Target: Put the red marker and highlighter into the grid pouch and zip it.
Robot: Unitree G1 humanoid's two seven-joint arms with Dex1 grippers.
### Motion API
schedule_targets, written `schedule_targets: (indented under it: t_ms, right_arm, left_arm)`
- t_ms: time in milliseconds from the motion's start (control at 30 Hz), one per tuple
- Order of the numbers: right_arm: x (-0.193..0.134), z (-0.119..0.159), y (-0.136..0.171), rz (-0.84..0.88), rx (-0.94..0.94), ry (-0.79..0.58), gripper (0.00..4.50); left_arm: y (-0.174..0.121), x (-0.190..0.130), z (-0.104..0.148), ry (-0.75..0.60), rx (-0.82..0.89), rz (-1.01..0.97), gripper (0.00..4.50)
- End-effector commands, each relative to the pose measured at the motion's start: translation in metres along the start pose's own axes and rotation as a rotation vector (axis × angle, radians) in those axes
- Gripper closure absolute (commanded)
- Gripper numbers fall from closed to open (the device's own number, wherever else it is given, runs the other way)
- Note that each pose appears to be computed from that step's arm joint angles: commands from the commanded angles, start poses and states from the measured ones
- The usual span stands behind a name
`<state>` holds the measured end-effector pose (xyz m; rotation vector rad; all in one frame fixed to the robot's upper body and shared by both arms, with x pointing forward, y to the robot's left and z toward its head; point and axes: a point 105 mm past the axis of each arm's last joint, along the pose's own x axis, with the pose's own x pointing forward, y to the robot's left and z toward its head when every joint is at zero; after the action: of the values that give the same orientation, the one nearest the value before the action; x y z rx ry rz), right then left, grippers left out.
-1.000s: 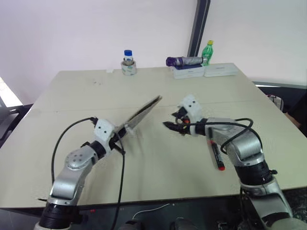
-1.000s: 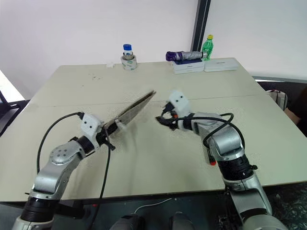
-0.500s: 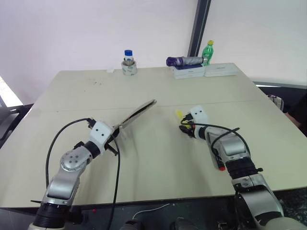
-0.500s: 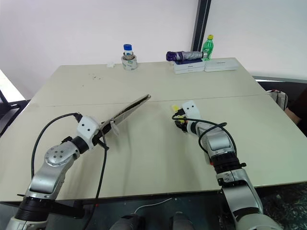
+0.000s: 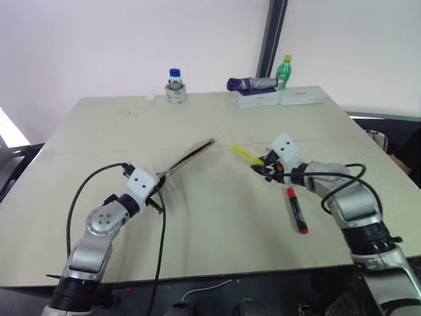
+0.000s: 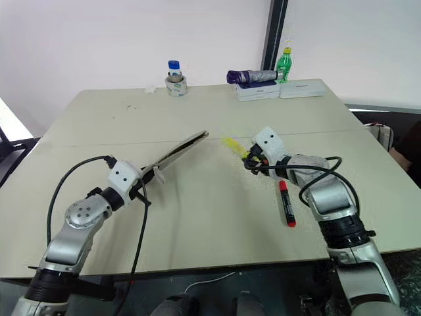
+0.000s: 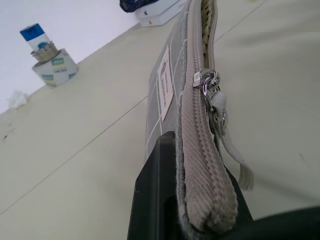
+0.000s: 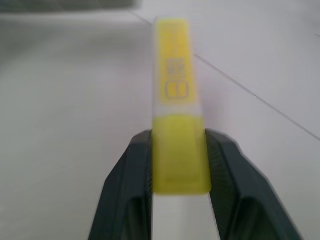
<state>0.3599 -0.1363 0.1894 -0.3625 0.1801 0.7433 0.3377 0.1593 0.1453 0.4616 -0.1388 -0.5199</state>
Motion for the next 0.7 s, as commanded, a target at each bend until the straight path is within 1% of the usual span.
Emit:
schedule_targets:
  t_ms: [33,367,700]
  right_arm:
    - [-0.008,0.029,0.016,0.068,-0.018,-0.086,3.61]
    - [0.011,0.03,0.033,0.1,0.019,-0.068,3.61]
    - [0.014,0.023,0.038,0.124,0.002,-0.021,3.61]
  left_arm:
    - [0.003,0.001,0.011,-0.045,0.034,0.002,4.5]
    - [-0.008,0.002,0.015,-0.066,0.041,-0.033,4.5]
    - [-0.008,0.001,0.017,-0.079,0.061,-0.043,4.5]
